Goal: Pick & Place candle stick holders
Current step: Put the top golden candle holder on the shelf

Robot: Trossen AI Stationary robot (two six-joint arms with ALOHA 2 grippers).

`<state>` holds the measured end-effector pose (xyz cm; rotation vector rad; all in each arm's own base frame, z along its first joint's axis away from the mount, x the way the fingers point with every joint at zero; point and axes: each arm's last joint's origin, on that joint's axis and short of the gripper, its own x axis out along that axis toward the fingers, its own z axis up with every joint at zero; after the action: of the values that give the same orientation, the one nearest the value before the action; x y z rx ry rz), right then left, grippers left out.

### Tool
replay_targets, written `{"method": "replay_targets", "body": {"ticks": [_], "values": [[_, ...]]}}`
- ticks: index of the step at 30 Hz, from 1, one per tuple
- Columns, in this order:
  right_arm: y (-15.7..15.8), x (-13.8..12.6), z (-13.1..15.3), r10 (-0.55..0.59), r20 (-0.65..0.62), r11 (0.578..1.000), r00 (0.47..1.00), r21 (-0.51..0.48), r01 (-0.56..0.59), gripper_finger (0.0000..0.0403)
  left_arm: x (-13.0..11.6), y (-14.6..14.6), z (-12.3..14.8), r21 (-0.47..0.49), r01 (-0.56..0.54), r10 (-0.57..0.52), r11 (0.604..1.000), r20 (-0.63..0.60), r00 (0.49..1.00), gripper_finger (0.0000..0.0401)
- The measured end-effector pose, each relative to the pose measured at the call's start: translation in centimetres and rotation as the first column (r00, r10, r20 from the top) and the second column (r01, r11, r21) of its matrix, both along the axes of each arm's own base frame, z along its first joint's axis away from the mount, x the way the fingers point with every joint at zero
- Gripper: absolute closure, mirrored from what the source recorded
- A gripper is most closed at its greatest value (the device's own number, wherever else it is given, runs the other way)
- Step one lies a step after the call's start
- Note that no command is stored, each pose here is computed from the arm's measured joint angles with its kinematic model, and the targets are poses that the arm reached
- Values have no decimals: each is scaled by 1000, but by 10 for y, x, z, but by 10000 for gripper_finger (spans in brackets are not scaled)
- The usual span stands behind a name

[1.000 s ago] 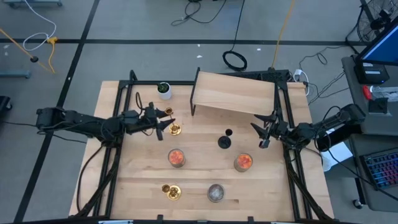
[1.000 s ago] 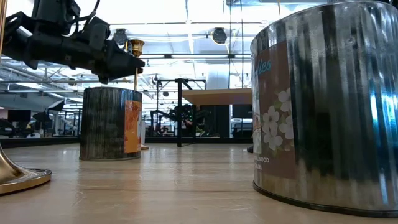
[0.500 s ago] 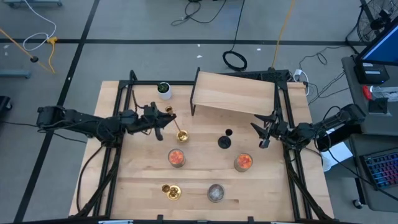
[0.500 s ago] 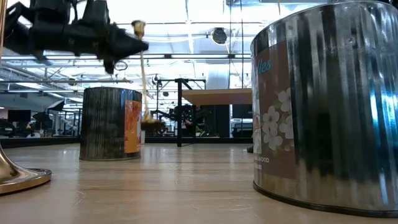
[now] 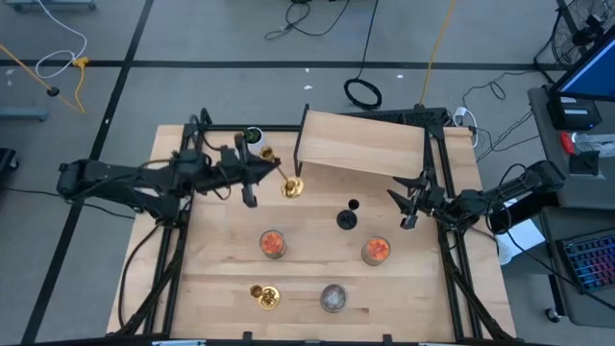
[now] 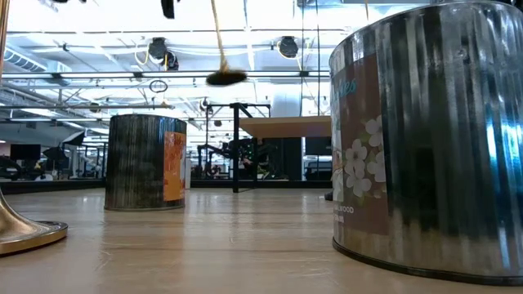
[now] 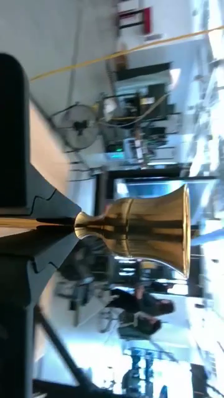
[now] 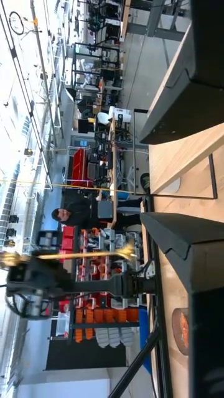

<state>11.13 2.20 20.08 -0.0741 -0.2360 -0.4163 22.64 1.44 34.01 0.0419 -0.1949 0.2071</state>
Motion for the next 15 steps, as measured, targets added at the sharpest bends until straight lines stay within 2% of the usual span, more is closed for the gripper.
{"method": "replay_targets", "body": {"ticks": [4,7,12,15], "values": [[0,0,0,0,1,1000,1000,0,0,216,10,13,15,22,-30,30,999,3,1000,374],[0,0,0,0,1,1000,1000,0,0,216,26,26,20,42,-53,52,998,10,999,384],[0,0,0,2,4,1000,1000,8,-2,216,58,55,20,48,-18,19,999,-28,999,384],[0,0,0,6,10,1000,1000,21,-6,219,77,75,18,40,-55,57,998,-51,997,373]]}}
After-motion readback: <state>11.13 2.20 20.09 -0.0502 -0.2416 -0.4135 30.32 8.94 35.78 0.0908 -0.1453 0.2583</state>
